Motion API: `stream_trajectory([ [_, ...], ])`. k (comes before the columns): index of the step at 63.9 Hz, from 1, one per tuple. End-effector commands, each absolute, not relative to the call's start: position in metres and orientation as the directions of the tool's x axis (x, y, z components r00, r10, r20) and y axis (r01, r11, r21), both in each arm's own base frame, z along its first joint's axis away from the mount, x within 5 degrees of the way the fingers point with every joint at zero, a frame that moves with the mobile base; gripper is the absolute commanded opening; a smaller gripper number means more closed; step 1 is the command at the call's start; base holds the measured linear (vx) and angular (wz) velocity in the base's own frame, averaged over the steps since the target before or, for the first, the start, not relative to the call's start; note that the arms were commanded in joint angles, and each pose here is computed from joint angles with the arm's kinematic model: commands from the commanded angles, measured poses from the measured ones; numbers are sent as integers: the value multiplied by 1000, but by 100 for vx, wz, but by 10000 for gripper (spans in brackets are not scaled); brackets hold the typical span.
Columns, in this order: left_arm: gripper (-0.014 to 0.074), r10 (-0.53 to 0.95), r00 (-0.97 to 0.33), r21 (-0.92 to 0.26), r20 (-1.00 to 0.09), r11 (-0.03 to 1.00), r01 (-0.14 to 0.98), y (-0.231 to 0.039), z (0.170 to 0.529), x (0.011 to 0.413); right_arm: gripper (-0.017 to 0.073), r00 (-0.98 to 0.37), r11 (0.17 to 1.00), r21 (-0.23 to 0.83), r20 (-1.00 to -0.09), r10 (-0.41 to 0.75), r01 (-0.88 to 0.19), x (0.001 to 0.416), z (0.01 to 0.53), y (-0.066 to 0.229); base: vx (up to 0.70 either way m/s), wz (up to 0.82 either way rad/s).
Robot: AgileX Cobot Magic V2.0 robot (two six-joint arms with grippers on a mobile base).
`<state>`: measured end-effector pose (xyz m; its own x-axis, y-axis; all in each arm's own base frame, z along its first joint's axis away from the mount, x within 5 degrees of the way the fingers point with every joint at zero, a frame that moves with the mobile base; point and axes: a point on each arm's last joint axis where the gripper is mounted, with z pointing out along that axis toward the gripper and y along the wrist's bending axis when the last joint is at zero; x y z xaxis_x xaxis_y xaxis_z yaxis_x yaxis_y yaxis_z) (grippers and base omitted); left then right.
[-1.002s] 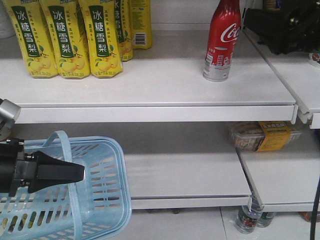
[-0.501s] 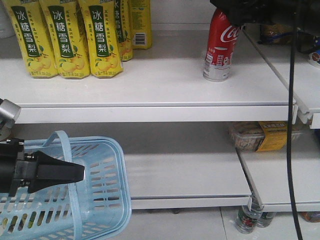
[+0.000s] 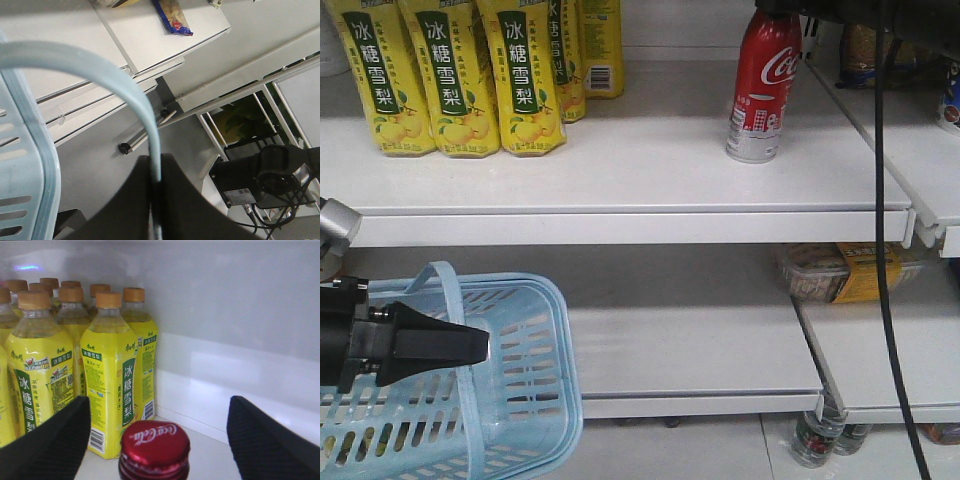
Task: Place coke in basket with both arms
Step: 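Reach the open right gripper down over the Coca-Cola bottle, then close the right gripper on the bottle cap and lift it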
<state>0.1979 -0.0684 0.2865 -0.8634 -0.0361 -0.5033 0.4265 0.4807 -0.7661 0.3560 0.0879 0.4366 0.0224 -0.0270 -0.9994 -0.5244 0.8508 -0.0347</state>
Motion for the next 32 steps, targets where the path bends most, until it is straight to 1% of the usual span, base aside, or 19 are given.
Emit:
stream_trajectory([
  [1, -6, -71, -828, -769, -556, 422, 480, -72, 306, 197, 504, 90, 851, -39, -996, 10, -524, 344, 462, 86, 0, 0],
  [11, -6, -71, -828, -769, -556, 422, 480, -72, 306, 197, 465, 78, 849, -32, -997, 10, -527, 347, 458, 87, 0, 0],
  [16, -6, -71, -828, -769, -556, 422, 480, -72, 306, 197, 431, 77, 848, -31, -997, 11, -529, 347, 458, 87, 0, 0],
  [23, -6, -71, -828, -769, -556, 422, 480, -72, 306, 197, 353, 77, 848, -31, -997, 11, -529, 347, 458, 87, 0, 0],
  [32, -6, -71, -828, -769, -556, 422, 480, -72, 306, 197, 224, 78, 843, -35, -997, 8, -537, 347, 458, 88, 0, 0],
])
